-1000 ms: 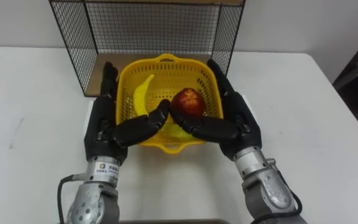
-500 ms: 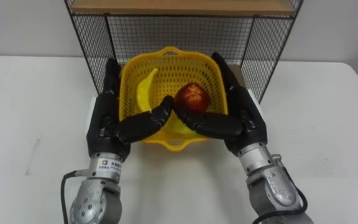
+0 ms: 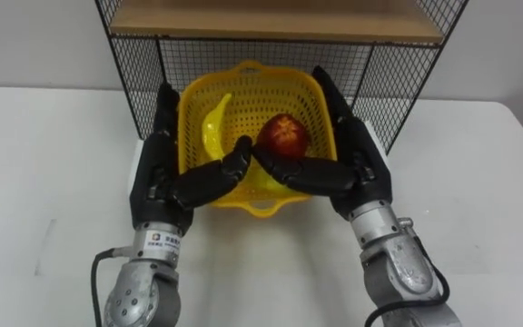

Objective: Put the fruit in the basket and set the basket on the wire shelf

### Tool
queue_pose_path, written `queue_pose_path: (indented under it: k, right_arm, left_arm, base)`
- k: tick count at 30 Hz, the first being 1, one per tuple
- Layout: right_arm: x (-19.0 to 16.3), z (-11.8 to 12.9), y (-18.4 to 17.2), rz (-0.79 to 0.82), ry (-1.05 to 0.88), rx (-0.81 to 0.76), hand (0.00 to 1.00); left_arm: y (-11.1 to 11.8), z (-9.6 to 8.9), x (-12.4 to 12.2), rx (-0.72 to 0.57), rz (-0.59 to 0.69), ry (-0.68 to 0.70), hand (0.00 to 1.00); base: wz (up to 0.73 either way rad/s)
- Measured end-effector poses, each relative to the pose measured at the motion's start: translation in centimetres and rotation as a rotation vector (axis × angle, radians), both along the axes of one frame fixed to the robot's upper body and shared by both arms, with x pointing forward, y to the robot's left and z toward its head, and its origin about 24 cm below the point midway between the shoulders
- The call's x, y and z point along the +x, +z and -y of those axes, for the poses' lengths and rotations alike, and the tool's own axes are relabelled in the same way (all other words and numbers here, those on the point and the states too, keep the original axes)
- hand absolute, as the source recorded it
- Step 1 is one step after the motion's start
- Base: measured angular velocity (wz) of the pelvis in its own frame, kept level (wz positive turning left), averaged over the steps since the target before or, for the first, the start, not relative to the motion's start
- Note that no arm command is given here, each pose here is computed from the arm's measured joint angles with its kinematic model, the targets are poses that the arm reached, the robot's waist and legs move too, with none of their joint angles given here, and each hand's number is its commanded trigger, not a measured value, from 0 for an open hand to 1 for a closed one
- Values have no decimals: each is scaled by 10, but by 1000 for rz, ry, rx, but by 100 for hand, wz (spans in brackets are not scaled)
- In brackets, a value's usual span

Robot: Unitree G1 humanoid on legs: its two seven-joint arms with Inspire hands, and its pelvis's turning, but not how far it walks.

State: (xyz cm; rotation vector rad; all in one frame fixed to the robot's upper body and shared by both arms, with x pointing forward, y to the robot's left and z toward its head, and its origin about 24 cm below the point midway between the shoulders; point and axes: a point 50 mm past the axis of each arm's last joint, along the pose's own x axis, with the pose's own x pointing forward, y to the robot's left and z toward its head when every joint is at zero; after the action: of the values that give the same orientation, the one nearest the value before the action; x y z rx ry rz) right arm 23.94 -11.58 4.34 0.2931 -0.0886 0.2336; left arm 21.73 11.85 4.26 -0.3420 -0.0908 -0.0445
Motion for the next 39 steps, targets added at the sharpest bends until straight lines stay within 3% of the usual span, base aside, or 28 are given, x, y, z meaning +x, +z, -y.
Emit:
queue_pose_path:
  k: [20, 39]
  right_arm:
    - [14, 2, -1, -48, -68, 25, 0]
    - [82, 6, 5, -212, -155, -58, 0]
  left_arm:
    - [7, 8, 18, 24, -13, -40, 0]
    - [8, 21, 92, 101, -208, 9, 0]
  base:
    - [0]
    - [0]
